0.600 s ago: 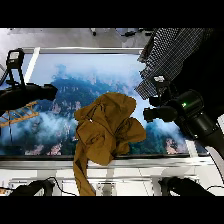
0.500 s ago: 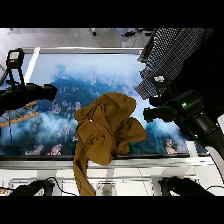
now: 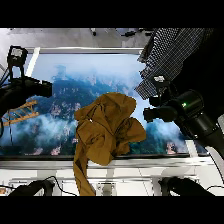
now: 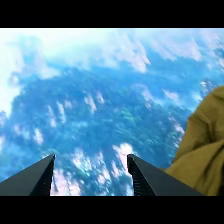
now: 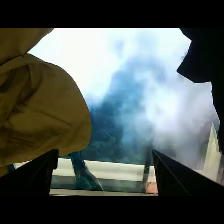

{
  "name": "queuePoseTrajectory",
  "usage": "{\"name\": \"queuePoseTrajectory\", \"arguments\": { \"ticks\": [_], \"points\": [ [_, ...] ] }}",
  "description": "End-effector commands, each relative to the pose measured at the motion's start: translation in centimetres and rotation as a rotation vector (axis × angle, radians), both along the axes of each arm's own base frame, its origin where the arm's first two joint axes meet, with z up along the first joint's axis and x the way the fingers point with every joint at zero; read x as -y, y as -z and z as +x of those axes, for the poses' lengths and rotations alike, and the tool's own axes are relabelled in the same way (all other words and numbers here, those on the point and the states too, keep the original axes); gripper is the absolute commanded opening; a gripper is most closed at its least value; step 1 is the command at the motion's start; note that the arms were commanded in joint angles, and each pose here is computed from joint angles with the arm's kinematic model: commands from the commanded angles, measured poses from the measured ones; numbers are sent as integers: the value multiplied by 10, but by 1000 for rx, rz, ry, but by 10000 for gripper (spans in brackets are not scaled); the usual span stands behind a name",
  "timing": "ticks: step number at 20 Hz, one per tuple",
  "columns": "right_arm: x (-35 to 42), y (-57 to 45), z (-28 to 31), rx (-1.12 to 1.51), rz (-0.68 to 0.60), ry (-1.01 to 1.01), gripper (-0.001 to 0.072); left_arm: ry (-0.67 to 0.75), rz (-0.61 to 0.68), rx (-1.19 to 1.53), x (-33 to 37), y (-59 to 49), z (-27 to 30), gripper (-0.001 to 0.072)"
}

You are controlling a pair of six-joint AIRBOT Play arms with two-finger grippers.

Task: Fold the clothes and pants, and hang the long-sleeved shirts on hangers.

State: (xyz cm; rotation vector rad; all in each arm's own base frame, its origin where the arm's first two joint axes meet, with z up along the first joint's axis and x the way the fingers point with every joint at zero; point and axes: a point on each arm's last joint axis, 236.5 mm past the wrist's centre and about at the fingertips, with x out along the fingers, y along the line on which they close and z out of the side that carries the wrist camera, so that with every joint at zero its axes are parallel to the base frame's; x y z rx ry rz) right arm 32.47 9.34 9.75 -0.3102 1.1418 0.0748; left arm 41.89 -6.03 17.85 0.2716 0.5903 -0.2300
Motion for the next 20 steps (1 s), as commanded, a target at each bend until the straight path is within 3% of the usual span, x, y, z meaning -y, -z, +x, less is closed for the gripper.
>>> {"name": "queuePoseTrajectory", "arguments": {
  "ticks": [1, 7, 16, 20],
  "points": [
    [0, 0, 0, 0, -2, -4, 699, 3, 25, 30, -3, -4, 5, 530],
    [-3, -1, 4, 16, 6, -10, 699, -15, -52, -20, 5, 3, -1, 530],
    [-42, -27, 51, 243, 180, -35, 699, 98, -300, -409, 66, 65, -58, 542],
    [-60, 1, 53, 242, 242, -65, 698, 166, -295, -562, 93, 120, -85, 559]
  ]
}}
